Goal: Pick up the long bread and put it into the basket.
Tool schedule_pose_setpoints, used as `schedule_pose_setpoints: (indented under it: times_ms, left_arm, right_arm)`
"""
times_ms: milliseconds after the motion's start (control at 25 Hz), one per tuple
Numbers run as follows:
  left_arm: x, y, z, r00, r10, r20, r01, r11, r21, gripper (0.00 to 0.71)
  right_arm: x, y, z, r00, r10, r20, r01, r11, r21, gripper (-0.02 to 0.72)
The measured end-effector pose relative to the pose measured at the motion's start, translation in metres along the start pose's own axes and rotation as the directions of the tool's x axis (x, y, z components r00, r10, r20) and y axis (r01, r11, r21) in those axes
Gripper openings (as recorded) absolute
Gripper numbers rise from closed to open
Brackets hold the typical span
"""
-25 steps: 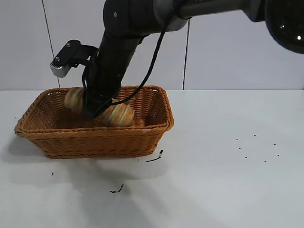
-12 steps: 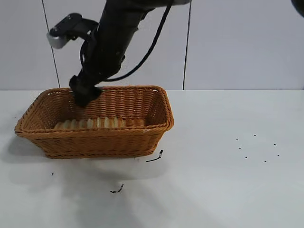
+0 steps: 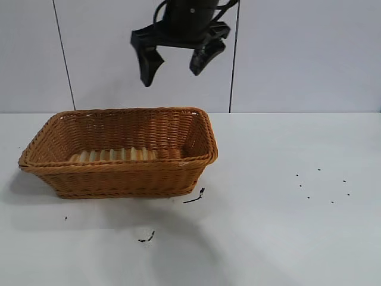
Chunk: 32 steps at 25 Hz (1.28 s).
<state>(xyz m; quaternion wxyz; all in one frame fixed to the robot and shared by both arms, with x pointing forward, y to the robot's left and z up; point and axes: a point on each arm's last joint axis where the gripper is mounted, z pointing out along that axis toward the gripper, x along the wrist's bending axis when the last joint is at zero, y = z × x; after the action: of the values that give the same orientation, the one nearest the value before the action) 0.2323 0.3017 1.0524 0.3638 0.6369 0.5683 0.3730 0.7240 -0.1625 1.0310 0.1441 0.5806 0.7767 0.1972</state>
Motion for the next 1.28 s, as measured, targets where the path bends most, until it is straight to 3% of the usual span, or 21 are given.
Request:
schedule_pose_setpoints:
  times_ms: [200,400,600,960,1280]
  left_arm:
    - [0.0,0.0,0.0,1.0,0.0,0.0,0.0,1.0,0.0,0.696]
    - [0.0,0.0,0.0,1.0,0.0,0.0,0.0,1.0,0.0,0.696]
    - [0.0,0.0,0.0,1.0,0.0,0.0,0.0,1.0,0.0,0.696]
    - [0.0,0.0,0.0,1.0,0.0,0.0,0.0,1.0,0.0,0.696]
    - [0.0,0.0,0.0,1.0,0.0,0.0,0.0,1.0,0.0,0.696]
  right_arm:
    - [-0.067,-0.009,-0.003,0.991,0.119,0.066,-0.122,0.992,0.039,0.693]
    - [-0.099,-0.016,-0.01,0.979,0.176,0.098,-0.183,0.981,0.068,0.693]
    - [-0.101,-0.018,-0.026,0.978,0.172,0.117,-0.183,0.979,0.087,0.693]
    - [-0.095,-0.017,-0.08,0.975,0.187,0.12,-0.189,0.982,0.008,0.693]
    - [-0.076,-0.074,-0.156,0.975,0.185,0.124,-0.19,0.981,0.029,0.693]
